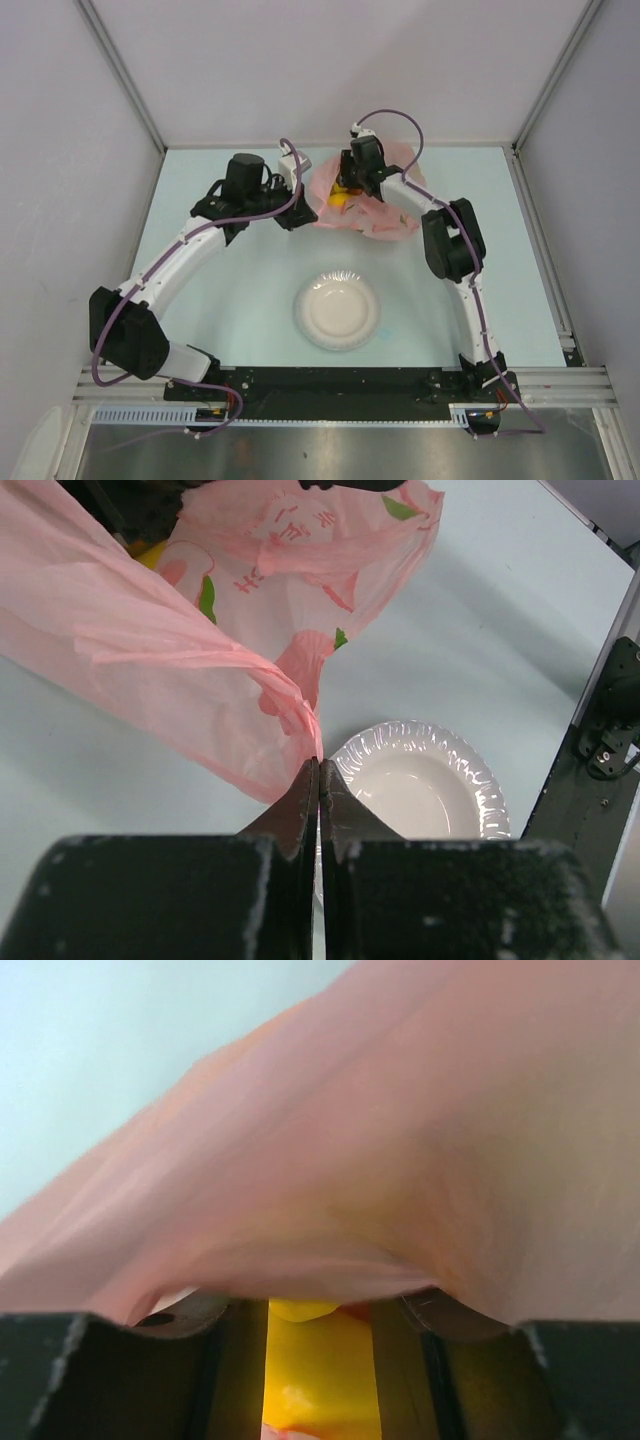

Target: Take the fake fruits out of the plastic bag

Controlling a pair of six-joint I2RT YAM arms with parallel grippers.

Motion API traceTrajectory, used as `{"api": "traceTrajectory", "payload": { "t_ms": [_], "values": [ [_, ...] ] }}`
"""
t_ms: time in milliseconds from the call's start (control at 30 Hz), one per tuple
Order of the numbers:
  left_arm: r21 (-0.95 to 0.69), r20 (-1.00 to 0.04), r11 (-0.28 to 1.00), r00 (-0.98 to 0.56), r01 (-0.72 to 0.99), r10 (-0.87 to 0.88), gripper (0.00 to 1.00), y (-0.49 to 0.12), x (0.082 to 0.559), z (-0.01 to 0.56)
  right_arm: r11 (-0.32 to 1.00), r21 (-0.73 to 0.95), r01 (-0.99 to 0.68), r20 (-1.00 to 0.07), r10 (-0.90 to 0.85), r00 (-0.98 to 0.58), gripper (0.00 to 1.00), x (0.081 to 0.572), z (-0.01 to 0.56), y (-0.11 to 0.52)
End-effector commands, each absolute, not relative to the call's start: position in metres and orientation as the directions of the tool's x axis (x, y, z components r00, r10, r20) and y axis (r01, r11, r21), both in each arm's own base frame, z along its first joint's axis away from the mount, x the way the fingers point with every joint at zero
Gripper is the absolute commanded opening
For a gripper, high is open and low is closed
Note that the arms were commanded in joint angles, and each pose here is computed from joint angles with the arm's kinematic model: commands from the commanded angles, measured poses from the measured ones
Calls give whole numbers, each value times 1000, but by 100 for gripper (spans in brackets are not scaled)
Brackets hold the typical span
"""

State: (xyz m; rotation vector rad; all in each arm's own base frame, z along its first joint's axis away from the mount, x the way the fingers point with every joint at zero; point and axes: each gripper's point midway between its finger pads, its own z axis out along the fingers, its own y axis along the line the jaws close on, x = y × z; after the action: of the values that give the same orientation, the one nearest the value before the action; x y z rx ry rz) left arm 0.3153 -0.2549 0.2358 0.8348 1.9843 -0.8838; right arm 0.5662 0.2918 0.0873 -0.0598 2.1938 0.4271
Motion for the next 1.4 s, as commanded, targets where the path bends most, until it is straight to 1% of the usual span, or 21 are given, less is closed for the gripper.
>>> {"api": "traceTrajectory", "payload": {
  "t_ms": [0,33,100,133,200,233,267,400,467,500,533,633,667,700,733,767,833,1000,1067,1167,1367],
  "values": [
    [-266,-880,533,-428,803,206,0,-260,322,249,913,234,-333,-852,27,-523,24,549,156,284],
    [-255,-885,545,-420,798,201,0,-260,327,250,895,238,-377,-869,23,-494,23,539,183,285],
    [-268,-884,560,-431,784,179,0,-261,334,254,882,203,-426,-861,-47,-507,22,517,182,279],
    [-274,-884,564,-435,779,172,0,-261,336,254,865,201,-461,-874,-55,-484,21,504,203,276],
    [-285,-882,564,-443,775,163,0,-263,341,254,847,189,-497,-849,-113,-516,19,478,188,266],
    [-289,-881,562,-445,775,162,0,-264,342,254,835,182,-519,-869,-111,-483,19,466,210,262],
    [-292,-880,561,-447,775,159,0,-264,344,255,827,186,-530,-853,-131,-505,18,452,195,258],
    [-318,-868,555,-471,768,156,0,-268,347,249,749,198,-632,-866,-169,-471,19,416,210,261],
    [-324,-865,563,-479,760,148,0,-268,349,248,704,153,-693,-868,-240,-435,19,401,214,258],
    [-333,-863,567,-486,753,138,0,-268,350,248,674,158,-722,-862,-263,-434,19,391,211,258],
    [-335,-864,569,-486,751,132,1,-267,352,248,638,114,-762,-865,-313,-392,19,384,211,256],
    [-333,-865,576,-485,746,127,0,-267,356,248,537,78,-840,-844,-413,-342,18,348,203,250],
    [-332,-866,578,-484,745,125,0,-266,357,248,481,15,-877,-843,-466,-270,18,341,200,249],
    [-333,-867,581,-484,743,122,0,-266,358,249,429,-8,-903,-847,-482,-222,18,330,205,251],
    [-333,-865,587,-487,738,121,0,-265,360,247,377,2,-926,-824,-525,-215,18,313,191,252],
    [-333,-866,588,-486,737,119,1,-265,361,247,306,-44,-951,-814,-564,-143,17,305,186,253],
    [-332,-866,594,-487,732,115,0,-264,362,247,226,-26,-974,-790,-602,-119,17,285,170,259],
    [-317,-870,612,-479,724,116,0,-261,366,245,129,-1,-992,-781,-619,-80,16,283,142,273],
    [-317,-869,617,-481,720,116,0,-259,368,245,68,-2,-998,-779,-626,-41,17,275,134,285],
    [-319,-866,628,-487,710,110,0,-255,372,246,19,10,-1000,-794,-608,-19,17,266,131,302],
    [-339,-857,645,-507,685,89,0,-248,376,244,-61,128,-990,-758,-649,-58,18,230,111,306]
  ]
}}
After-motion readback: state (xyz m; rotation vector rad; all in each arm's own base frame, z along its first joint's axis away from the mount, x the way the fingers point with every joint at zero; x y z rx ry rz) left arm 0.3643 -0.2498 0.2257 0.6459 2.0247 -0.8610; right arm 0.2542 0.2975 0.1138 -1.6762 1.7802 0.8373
